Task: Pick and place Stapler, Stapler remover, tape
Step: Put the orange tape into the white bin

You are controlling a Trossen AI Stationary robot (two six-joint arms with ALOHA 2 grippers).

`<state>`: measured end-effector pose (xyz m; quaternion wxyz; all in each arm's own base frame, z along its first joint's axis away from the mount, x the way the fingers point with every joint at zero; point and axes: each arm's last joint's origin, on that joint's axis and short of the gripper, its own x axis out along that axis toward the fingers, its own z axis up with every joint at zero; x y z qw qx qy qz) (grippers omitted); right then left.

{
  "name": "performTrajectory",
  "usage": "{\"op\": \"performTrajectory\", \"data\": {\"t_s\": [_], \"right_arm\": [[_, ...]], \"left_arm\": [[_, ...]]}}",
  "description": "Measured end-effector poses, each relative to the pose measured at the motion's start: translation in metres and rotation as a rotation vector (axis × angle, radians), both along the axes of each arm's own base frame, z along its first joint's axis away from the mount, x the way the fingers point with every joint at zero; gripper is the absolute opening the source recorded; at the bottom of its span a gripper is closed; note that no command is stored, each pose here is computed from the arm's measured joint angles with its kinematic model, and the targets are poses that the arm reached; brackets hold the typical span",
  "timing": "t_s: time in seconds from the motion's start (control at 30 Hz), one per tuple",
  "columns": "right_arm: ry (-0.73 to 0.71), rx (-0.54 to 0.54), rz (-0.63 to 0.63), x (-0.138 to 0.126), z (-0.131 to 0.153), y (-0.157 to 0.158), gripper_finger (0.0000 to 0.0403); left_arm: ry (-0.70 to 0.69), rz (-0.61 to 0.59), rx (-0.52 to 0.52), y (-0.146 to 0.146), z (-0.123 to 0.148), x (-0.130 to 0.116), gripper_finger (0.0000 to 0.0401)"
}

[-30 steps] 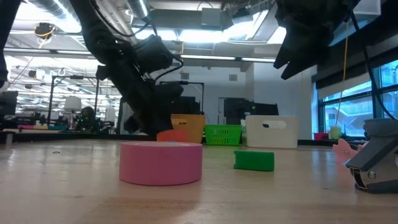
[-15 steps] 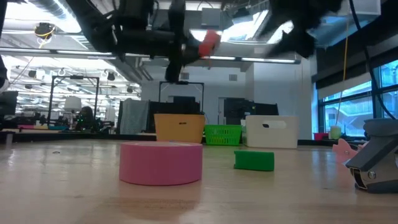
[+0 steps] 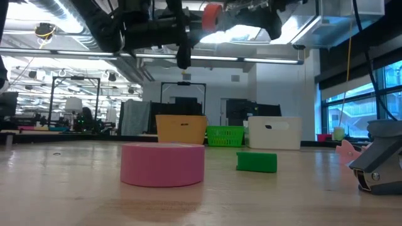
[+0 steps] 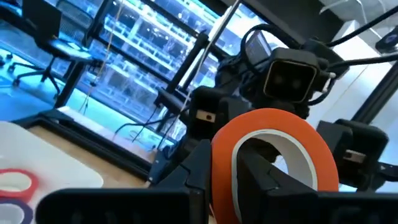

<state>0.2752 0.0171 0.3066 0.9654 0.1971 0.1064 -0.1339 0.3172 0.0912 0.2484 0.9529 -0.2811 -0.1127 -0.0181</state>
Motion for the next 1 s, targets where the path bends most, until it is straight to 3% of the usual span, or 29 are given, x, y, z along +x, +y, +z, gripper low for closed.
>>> {"op": "performTrajectory", "data": {"t_s": [0.27,0.63,0.77,0.9,1.0], "right_arm": [[-0.038,-0.046,0.021,0.008,0.017,-0.010,0.0263],[0.012,-0.072,0.074,0.049,0.021,-0.013,0.0253],[0.056,-0.090,0.075,0.054,0.024,-0.015,0.0189],[0.093,-0.100,0.084,0.053,0.026,-0.017,0.0053],[0.098,-0.107,0.090,0.052,0.026,-0.017,0.0036]], "left_arm": [[-0.009,0.004,0.016,0.000,0.003,0.001,0.0036],[-0.018,0.002,0.011,0.001,0.000,0.003,0.0036],[-0.021,0.002,0.011,0.001,0.001,0.003,0.0036],[-0.017,-0.008,0.019,0.001,0.001,0.003,0.0035],[-0.015,-0.022,0.027,0.000,0.001,0.004,0.0035]]}}
